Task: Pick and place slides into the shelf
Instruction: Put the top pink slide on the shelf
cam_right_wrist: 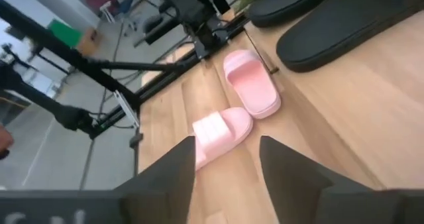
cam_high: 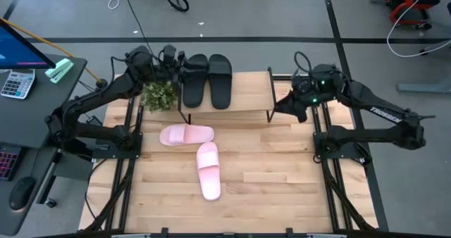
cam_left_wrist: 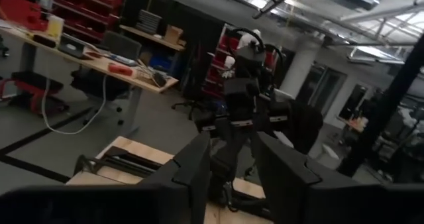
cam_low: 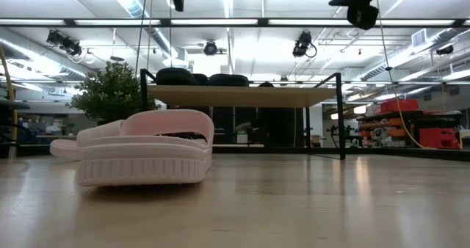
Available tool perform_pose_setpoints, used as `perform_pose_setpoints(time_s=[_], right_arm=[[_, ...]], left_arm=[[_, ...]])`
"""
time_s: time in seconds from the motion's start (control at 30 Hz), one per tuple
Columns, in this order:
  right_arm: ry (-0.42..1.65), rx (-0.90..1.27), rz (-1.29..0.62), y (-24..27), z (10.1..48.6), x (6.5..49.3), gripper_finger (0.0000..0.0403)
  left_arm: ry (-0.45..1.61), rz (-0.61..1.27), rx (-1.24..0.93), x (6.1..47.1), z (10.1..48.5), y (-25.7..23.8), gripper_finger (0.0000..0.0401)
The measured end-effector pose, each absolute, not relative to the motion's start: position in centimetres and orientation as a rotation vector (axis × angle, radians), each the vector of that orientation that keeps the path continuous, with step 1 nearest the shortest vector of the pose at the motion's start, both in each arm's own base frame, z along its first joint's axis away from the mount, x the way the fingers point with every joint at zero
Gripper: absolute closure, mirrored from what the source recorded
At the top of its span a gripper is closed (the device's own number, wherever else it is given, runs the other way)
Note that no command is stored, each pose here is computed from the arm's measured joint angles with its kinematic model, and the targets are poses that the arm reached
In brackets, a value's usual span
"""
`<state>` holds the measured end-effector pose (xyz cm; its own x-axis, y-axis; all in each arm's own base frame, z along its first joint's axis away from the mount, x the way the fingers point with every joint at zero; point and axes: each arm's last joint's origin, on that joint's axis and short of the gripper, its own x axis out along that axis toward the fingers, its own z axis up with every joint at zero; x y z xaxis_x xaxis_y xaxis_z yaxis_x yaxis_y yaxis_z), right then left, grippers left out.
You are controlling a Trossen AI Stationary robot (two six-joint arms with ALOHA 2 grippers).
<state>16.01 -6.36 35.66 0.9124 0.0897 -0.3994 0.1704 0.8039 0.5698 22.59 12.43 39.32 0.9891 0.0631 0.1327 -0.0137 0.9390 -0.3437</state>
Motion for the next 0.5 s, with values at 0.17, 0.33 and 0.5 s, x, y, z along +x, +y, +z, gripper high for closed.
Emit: perform_pose_setpoints(time_s=[0.17, 0.33, 0.5], right_arm=[[0.441, 0.648, -0.055, -4.9, 35.5, 17.4, 0.0324], [0.423, 0.653, -0.083, -3.7, 35.5, 18.7, 0.0391], [0.414, 0.656, -0.167, -2.7, 35.3, 19.3, 0.0396]], left_arm=[[-0.104, -0.031, -0.312, 23.5, 39.0, 10.6, 0.0324], [-0.061, -0.075, -0.263, 23.2, 39.2, 8.8, 0.0389], [0.005, -0.035, -0.2, 20.8, 39.7, 6.9, 0.0394]])
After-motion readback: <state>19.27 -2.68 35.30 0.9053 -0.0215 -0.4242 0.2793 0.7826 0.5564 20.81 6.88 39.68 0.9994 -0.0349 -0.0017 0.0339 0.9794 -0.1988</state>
